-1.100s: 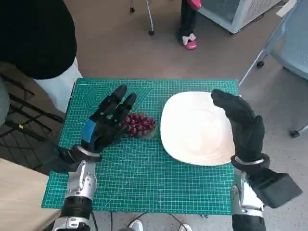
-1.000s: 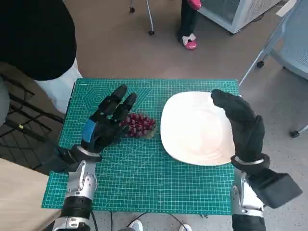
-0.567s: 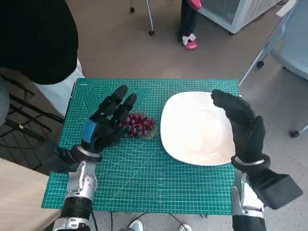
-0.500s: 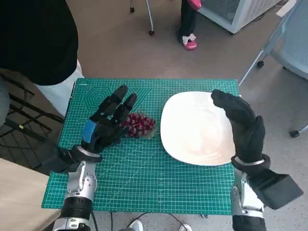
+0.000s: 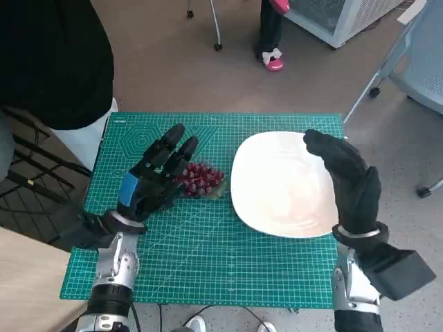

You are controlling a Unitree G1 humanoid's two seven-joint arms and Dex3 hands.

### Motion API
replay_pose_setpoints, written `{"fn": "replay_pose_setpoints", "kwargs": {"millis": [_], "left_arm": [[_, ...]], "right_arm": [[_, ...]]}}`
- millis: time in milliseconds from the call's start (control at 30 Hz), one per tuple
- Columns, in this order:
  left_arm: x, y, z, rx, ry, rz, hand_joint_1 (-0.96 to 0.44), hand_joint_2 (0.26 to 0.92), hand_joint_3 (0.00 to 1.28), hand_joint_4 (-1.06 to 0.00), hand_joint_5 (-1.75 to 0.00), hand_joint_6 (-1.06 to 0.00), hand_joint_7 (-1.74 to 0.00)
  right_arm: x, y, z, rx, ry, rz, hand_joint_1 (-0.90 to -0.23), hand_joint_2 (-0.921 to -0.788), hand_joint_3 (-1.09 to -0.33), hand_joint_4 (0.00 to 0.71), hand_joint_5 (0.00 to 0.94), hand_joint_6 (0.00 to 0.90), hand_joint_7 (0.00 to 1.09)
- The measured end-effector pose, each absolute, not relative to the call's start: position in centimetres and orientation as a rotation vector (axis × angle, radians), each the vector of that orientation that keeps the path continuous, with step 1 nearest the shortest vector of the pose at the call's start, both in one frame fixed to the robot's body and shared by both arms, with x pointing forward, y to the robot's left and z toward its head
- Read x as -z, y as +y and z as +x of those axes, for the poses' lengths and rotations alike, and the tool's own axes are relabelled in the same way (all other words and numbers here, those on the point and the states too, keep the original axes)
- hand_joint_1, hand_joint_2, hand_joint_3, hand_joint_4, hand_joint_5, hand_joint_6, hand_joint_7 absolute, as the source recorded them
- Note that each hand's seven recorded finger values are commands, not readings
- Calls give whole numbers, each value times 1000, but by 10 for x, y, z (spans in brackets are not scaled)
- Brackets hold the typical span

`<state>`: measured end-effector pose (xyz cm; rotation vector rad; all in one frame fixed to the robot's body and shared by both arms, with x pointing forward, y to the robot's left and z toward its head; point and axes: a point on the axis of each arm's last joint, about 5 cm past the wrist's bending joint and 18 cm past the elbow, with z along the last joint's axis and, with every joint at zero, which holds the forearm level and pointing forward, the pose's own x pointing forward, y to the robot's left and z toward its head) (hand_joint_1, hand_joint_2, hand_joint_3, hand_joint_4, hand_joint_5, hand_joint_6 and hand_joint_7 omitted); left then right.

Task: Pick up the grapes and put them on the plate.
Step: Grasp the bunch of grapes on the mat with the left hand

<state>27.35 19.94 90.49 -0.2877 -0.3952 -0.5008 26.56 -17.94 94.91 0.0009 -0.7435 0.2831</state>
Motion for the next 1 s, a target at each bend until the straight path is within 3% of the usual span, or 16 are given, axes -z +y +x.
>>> {"fn": "replay_pose_setpoints", "kwargs": {"millis": [333,533,767,1000], "left_arm": [[-905,199,273,494,-396,-288,-392,921,209,-190,-1,-351,-3],[-907,199,272,477,-387,-248,-419,910,94,-130,-1,-284,-1],[-923,205,272,436,-365,83,-502,843,9,-13,1,-90,0],[-944,211,274,404,-325,453,-339,734,3,0,1,-90,-16]], "right_arm": [[-949,-180,265,-284,-740,3,-601,-921,-879,393,0,-1,446],[-949,-182,264,-284,-736,8,-599,-921,-879,394,1,0,446],[-950,-183,265,-284,-737,5,-599,-921,-878,395,1,0,447],[-950,-183,265,-283,-738,3,-599,-921,-878,395,1,0,447]]}}
